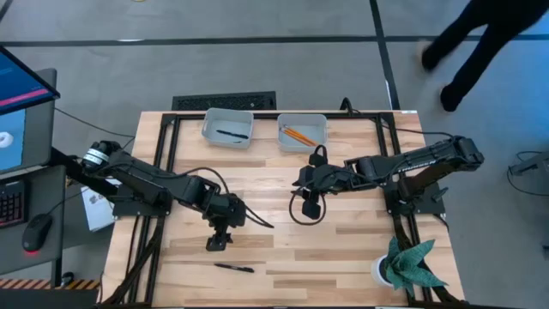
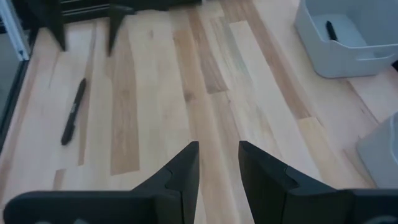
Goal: Sort pens & pencils
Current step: Put the black pen into the left gray bin
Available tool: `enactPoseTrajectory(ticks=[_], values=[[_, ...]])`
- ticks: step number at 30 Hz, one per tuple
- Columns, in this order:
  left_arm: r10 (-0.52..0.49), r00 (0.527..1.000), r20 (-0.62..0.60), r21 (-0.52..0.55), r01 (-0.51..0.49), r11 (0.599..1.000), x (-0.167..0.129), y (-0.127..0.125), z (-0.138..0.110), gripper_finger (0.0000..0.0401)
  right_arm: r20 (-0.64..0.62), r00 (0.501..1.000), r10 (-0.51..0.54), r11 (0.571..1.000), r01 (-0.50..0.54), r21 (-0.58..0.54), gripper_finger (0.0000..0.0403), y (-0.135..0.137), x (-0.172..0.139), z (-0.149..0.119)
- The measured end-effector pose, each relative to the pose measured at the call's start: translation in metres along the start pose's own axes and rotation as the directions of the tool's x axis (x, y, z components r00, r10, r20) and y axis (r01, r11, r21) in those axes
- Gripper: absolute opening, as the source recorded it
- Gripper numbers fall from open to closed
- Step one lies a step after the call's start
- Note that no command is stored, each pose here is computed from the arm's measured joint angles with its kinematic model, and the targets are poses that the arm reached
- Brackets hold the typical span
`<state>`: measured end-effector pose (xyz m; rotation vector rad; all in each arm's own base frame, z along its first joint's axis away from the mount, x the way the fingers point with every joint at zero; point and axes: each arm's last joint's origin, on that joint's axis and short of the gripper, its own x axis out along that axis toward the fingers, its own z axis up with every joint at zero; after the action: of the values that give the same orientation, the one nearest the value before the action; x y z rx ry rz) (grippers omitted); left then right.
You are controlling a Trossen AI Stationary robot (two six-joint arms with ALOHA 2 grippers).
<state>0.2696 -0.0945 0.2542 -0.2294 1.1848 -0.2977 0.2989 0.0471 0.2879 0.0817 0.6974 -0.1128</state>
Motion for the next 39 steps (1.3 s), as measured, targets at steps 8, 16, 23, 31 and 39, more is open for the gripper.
enactPoseTrajectory(ticks=[8, 16, 23, 31, 39], values=[[0.0, 0.999, -0.048, -0.054, -0.002, 0.999, 0.016, -0.023, -0.008, 0.024, -0.007, 1.0, -0.014, 1.0, 0.014, 0.008, 0.0133, -0.005, 0.001, 0.0], [0.106, 0.993, -0.049, 0.005, -0.106, 0.994, 0.029, -0.039, -0.017, 0.024, -0.013, 1.0, -0.015, 1.0, 0.015, 0.007, 0.0133, -0.005, 0.001, 0.0], [0.167, 0.981, -0.096, 0.071, -0.161, 0.984, 0.048, -0.048, -0.025, 0.024, -0.028, 0.999, -0.018, 0.999, 0.019, 0.036, 0.0134, -0.005, 0.001, -0.002], [0.127, 0.982, -0.141, 0.149, -0.106, 0.983, 0.091, -0.074, -0.034, 0.024, -0.01, 1.0, -0.021, 0.998, 0.022, 0.052, 0.0133, -0.007, 0.002, 0.001], [0.178, 0.966, -0.185, 0.2, -0.14, 0.97, 0.12, -0.083, -0.042, 0.024, -0.004, 0.999, -0.033, 0.983, 0.034, 0.181, 0.0133, -0.012, 0.003, 0.002]])
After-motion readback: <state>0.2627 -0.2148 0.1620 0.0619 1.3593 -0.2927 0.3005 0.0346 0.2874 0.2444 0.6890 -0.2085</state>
